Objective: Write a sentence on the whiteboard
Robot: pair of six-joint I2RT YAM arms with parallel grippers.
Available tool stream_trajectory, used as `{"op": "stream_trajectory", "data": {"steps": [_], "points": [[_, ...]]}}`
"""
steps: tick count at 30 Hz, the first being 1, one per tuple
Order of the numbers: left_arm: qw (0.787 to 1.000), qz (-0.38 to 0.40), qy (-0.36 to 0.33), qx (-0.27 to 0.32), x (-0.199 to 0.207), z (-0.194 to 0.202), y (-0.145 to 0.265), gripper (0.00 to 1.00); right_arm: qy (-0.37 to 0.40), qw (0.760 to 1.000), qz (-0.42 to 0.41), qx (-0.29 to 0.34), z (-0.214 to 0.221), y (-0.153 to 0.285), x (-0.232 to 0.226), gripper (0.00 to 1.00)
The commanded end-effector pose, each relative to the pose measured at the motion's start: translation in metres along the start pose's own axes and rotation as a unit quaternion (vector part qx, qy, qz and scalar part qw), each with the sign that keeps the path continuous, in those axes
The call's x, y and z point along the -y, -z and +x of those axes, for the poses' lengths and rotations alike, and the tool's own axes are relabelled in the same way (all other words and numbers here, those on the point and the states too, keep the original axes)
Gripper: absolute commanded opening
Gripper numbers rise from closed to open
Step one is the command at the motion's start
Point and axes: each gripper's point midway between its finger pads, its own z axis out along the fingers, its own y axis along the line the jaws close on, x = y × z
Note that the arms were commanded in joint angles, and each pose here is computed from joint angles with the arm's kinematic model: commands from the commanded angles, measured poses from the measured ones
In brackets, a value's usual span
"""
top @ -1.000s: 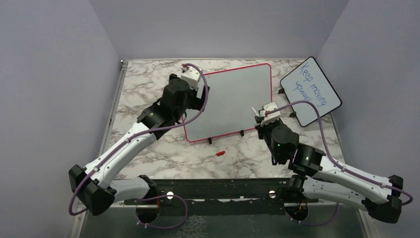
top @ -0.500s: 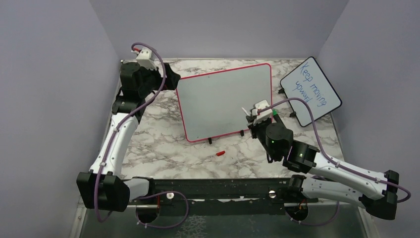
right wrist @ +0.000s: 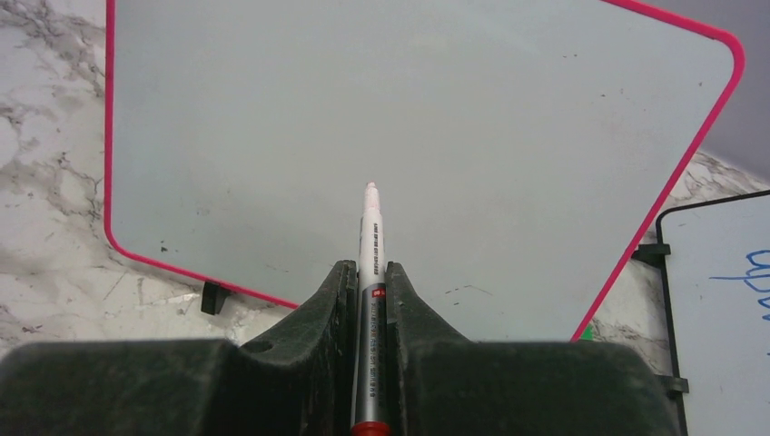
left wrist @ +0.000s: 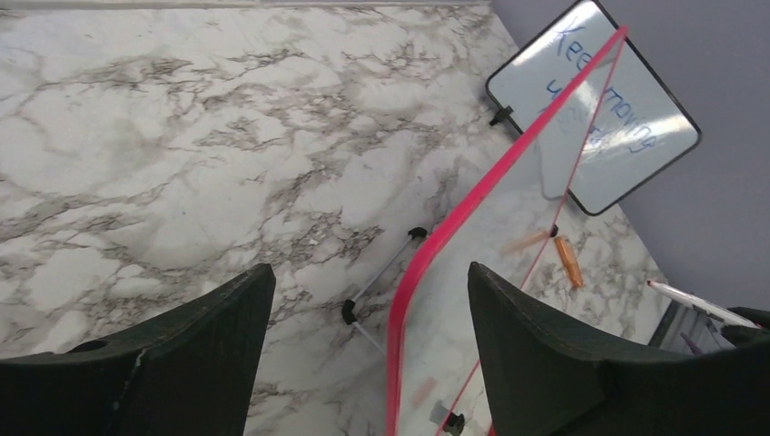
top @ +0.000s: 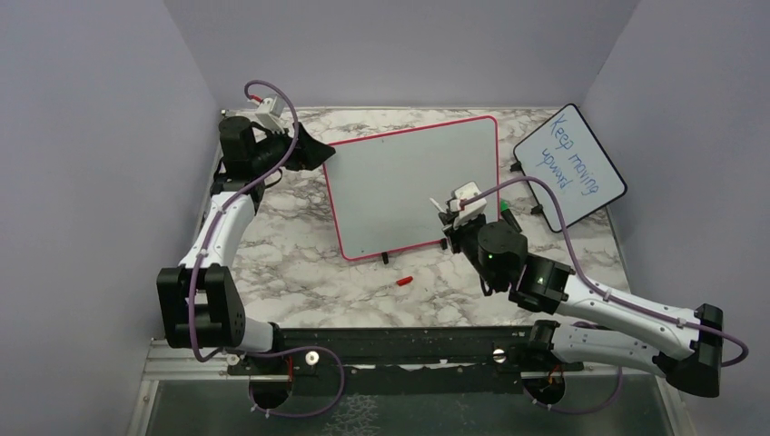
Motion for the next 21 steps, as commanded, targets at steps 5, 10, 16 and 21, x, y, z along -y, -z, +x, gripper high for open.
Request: {"op": "stream_trajectory", "data": {"steps": [5,10,16,21], "points": [[0.992,0.129,-0.018,-0.006,0.028,0.009,-0.009,0.75,-0.018,0.999,-0.028,0.032,-0.021,-0.006,-0.014,0.01],[0.988,0.154,-0.019,-0.018,0.029,0.014,-0.012,0.7,-0.014,0.998,-0.046,0.034,-0.02,-0.008,-0.022,0.01],[0.981,0.193,-0.009,-0.032,0.035,0.019,-0.014,0.54,-0.006,0.998,-0.055,0.034,-0.02,-0.012,-0.028,0.01],[0.977,0.209,0.0,-0.043,0.035,0.027,-0.015,0.38,-0.001,0.997,-0.068,0.037,-0.02,-0.014,-0.034,0.01]]}}
